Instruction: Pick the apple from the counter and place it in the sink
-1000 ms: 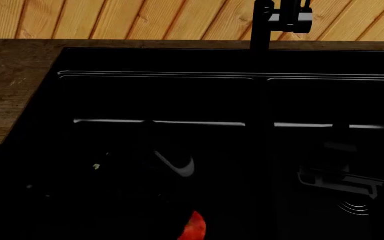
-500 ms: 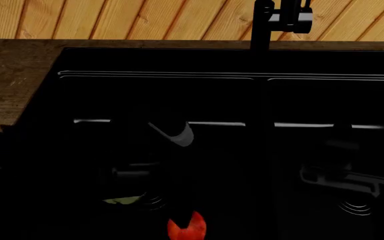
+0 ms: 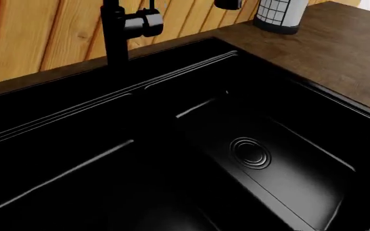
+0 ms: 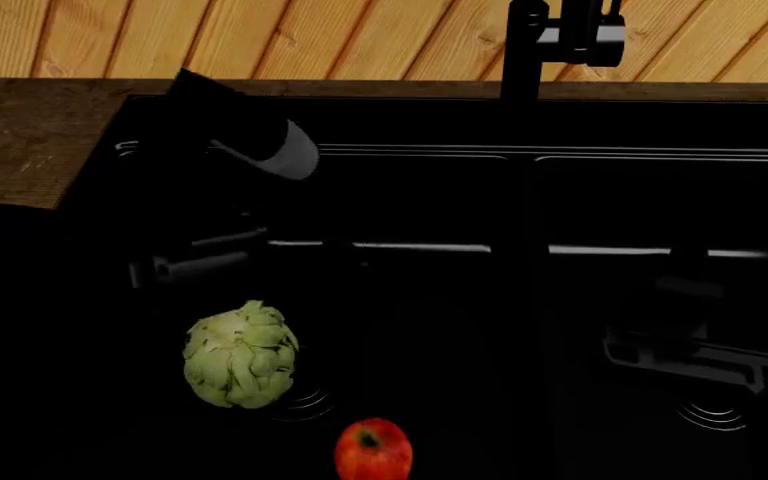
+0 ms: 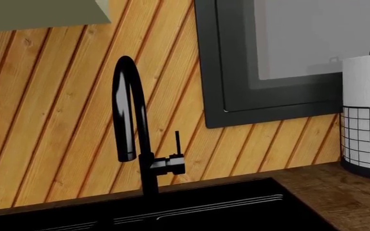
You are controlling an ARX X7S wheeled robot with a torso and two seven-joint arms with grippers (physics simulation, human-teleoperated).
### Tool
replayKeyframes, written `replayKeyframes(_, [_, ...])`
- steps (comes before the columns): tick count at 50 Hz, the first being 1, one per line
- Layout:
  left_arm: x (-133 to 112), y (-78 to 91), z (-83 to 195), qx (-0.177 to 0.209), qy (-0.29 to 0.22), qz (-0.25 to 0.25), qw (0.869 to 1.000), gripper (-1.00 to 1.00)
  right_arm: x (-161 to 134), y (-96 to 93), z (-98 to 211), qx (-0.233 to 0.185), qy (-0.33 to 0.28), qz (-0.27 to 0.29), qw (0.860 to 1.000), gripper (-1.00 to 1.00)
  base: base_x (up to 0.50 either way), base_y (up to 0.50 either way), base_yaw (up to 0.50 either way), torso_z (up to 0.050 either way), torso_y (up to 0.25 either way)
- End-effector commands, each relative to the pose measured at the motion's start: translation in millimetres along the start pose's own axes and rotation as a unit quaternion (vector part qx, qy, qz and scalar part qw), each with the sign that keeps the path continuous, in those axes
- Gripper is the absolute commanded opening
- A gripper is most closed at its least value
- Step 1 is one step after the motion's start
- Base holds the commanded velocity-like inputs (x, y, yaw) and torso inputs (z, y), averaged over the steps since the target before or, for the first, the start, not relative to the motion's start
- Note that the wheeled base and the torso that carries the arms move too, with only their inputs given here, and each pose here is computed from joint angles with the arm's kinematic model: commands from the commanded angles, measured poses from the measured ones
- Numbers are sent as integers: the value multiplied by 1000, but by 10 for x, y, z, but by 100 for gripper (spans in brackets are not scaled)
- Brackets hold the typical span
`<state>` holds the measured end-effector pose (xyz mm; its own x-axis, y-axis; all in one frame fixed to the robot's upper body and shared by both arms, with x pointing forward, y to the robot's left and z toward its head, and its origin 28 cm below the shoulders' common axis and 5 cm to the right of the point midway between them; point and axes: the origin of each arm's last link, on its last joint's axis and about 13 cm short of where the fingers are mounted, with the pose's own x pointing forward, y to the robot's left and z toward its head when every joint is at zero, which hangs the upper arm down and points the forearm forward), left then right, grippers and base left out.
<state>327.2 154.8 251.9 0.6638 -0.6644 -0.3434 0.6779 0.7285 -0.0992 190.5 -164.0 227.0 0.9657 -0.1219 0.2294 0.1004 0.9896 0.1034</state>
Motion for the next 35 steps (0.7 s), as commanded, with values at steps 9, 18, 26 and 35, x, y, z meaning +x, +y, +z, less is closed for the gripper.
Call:
replayKeyframes(9, [-362,22,166,-8,-79,50,996,100,4,-6,-26,-6,1,0,1000,100,0,0,0,0,0])
replayKeyframes(18, [-525,-16,224,-19,-110,58,992,100,0,-3,-24,-6,2,1,1000,100,0,0,0,0,0])
replayKeyframes(26, [-601,-26,205,-28,-124,64,990,100,-5,-3,-19,-7,0,1,1000,100,0,0,0,0,0])
replayKeyframes(35, [-688,-22,175,-33,-134,71,988,100,3,0,5,-9,-3,2,1000,100,0,0,0,0,0])
